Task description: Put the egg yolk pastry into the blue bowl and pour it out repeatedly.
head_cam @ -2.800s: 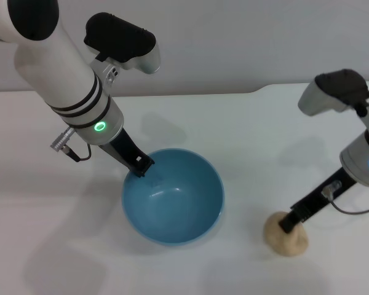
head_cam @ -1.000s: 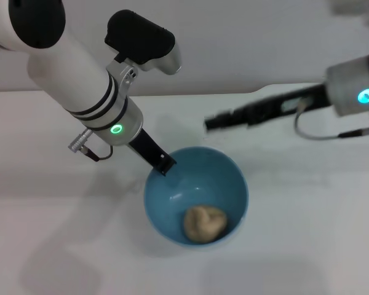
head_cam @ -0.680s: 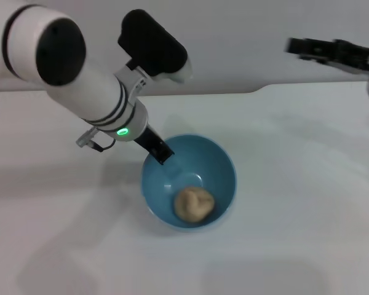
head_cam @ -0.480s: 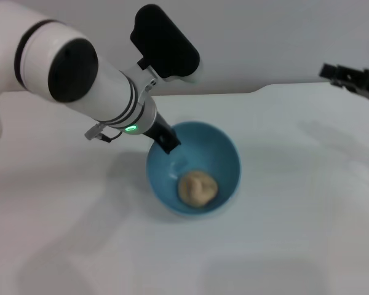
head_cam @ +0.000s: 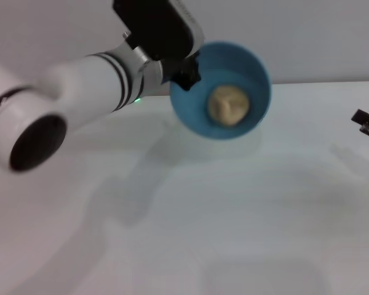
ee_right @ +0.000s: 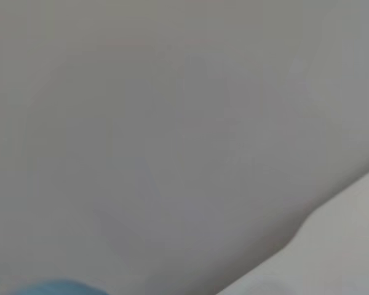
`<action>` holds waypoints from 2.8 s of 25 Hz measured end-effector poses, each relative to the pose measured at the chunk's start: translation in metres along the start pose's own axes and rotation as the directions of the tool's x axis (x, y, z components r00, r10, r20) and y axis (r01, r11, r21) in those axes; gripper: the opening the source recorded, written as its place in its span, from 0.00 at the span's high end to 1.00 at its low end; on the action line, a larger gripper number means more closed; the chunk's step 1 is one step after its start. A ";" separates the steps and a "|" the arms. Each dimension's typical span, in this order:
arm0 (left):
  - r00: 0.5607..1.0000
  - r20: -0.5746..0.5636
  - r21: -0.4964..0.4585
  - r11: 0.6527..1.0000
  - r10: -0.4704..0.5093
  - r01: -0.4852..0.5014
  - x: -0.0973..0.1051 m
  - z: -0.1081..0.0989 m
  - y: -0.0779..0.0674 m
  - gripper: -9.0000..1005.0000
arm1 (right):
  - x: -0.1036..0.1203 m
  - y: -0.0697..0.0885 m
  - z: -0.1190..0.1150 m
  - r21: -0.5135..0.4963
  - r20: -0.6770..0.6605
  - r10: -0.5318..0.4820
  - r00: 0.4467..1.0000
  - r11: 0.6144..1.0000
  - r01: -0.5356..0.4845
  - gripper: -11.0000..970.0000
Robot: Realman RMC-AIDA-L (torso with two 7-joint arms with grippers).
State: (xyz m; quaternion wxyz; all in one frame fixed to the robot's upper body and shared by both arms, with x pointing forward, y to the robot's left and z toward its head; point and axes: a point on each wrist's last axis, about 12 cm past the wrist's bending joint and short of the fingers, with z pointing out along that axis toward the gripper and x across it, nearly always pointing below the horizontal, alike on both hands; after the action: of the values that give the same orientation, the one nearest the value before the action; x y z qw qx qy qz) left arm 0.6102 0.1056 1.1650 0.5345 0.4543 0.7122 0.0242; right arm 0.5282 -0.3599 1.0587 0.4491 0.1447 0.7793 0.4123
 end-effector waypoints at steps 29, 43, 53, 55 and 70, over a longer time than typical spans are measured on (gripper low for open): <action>0.823 0.485 -0.459 0.887 0.295 -0.048 0.051 -0.028 -0.068 0.99 | 0.014 -0.010 -0.007 0.029 -0.005 0.048 0.999 0.998 -0.047 0.52; 0.934 0.213 -0.256 0.907 -0.285 0.335 0.060 0.002 0.012 0.99 | 0.017 0.014 0.026 -0.069 -0.128 -0.119 0.985 0.991 0.111 0.52; 0.742 -0.042 -0.028 0.744 -0.669 0.668 0.103 0.004 0.070 0.99 | 0.026 0.047 0.064 -0.221 -0.257 -0.391 0.884 0.914 0.340 0.52; 0.729 -0.105 -0.036 0.735 -0.676 0.677 0.108 0.002 0.076 0.99 | 0.026 0.055 0.072 -0.242 -0.273 -0.436 0.857 0.894 0.378 0.52; 0.629 -0.453 -0.150 0.750 -0.631 0.644 0.093 -0.036 0.107 0.99 | 0.027 0.087 0.128 -0.231 -0.437 -0.616 0.655 0.781 0.581 0.52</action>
State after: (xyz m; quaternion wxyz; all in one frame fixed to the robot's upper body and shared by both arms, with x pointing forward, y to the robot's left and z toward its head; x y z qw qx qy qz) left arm 0.6469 0.2474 1.1673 0.3097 0.1596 0.9351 -0.0644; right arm 0.6050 -0.2244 1.0774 0.3516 -0.2453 0.8553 0.2911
